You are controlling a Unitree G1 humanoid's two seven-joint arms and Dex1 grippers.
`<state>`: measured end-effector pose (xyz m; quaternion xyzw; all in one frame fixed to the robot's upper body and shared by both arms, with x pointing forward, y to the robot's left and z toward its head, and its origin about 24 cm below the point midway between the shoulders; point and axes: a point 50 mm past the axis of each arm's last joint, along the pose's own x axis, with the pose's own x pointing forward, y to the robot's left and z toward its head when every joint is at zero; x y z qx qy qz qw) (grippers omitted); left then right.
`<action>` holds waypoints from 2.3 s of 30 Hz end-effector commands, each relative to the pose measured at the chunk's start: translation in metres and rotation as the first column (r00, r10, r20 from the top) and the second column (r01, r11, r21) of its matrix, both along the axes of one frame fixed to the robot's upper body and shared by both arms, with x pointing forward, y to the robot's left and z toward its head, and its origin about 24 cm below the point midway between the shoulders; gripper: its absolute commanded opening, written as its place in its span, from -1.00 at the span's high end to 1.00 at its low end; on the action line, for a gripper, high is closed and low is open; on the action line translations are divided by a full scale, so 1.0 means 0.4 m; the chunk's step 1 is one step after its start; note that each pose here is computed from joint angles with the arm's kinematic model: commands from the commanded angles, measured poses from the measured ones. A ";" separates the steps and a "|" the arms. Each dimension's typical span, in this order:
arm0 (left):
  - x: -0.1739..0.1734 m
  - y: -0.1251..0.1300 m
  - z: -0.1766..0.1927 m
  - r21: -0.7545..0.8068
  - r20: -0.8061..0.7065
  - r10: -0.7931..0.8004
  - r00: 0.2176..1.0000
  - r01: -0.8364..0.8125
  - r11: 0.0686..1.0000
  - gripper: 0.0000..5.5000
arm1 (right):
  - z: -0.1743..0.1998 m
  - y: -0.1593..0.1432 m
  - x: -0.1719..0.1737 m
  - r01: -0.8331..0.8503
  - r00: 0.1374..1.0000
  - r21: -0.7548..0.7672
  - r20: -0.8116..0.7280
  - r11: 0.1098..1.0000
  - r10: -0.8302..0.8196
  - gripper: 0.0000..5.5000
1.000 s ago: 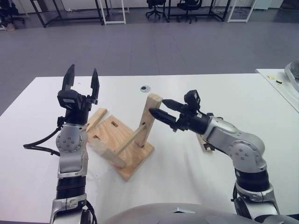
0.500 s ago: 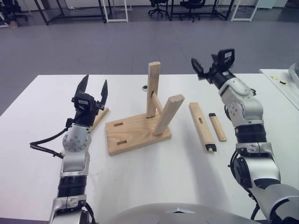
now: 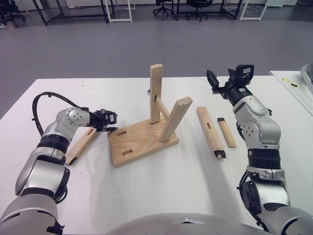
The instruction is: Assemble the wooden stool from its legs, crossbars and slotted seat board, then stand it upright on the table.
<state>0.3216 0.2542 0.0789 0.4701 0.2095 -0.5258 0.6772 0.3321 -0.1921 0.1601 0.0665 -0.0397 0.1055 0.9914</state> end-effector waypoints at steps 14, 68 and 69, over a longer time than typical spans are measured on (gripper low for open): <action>-0.219 -0.122 0.016 -0.451 -0.177 -0.131 0.975 0.038 0.891 -0.07 | -0.109 -0.163 -0.093 -0.027 0.933 -0.348 -0.346 0.937 -0.102 -0.69; -0.080 -0.376 0.583 -0.865 -0.470 -0.171 0.866 -0.490 -0.105 -0.07 | 0.272 0.238 -0.123 -0.563 0.714 -0.081 0.453 0.822 0.534 0.52; -0.077 -0.378 0.582 -0.862 -0.478 -0.171 0.862 -0.497 -0.101 -0.07 | 0.269 0.240 -0.124 -0.571 0.711 -0.079 0.449 0.817 0.541 0.52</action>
